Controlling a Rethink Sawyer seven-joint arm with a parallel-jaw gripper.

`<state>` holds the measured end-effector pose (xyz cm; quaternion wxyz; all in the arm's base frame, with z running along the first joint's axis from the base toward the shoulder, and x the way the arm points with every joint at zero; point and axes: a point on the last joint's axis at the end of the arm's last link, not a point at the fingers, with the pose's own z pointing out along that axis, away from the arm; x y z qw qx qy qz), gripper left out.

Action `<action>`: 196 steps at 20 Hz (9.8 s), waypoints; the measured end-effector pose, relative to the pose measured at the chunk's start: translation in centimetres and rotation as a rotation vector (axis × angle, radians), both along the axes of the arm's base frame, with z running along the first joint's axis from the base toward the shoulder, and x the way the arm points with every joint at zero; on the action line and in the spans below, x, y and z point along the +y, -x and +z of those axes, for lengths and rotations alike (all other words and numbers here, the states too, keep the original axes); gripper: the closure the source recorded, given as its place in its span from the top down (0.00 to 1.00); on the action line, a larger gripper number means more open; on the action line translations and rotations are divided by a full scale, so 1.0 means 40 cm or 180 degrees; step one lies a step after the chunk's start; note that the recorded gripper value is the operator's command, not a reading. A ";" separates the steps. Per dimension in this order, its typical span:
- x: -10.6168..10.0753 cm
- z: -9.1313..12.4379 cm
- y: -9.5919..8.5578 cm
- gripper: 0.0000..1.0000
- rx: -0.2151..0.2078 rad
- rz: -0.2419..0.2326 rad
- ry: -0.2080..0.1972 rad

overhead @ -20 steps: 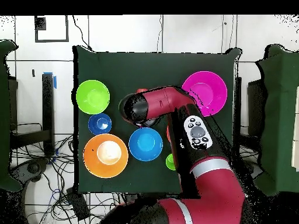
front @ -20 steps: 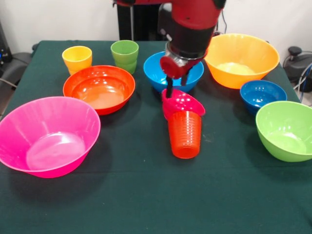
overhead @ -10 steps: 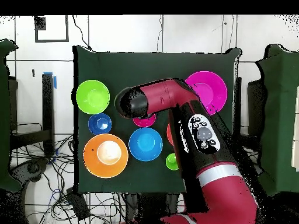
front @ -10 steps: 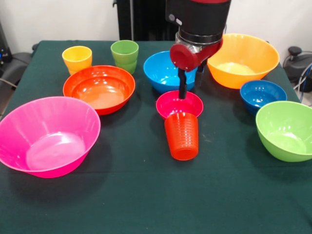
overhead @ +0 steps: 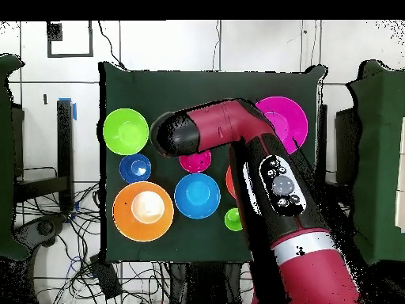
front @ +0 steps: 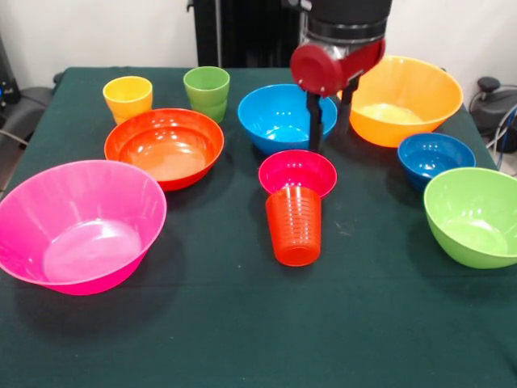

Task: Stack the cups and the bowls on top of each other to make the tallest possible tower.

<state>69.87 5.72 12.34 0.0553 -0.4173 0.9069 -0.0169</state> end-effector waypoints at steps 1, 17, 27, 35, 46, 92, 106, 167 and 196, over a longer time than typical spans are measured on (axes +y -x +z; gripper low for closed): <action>0.002 0.010 -0.003 1.00 -0.0017 -0.0002 -0.0004; 0.046 0.101 -0.012 1.00 -0.0042 0.0025 -0.0057; 0.029 0.121 0.017 1.00 0.0065 0.0054 0.0123; -0.011 0.128 0.054 1.00 0.0225 0.0020 0.0275; -0.121 0.164 0.079 1.00 0.0138 -0.0133 0.0353; -0.286 0.062 0.033 1.00 -0.0646 -0.0133 0.0409; -0.344 0.045 0.039 1.00 -0.0611 -0.0240 0.0462; -0.411 -0.237 0.076 1.00 -0.0636 -0.0552 -0.0130; -0.524 -0.244 0.119 1.00 -0.0562 -0.0695 0.0122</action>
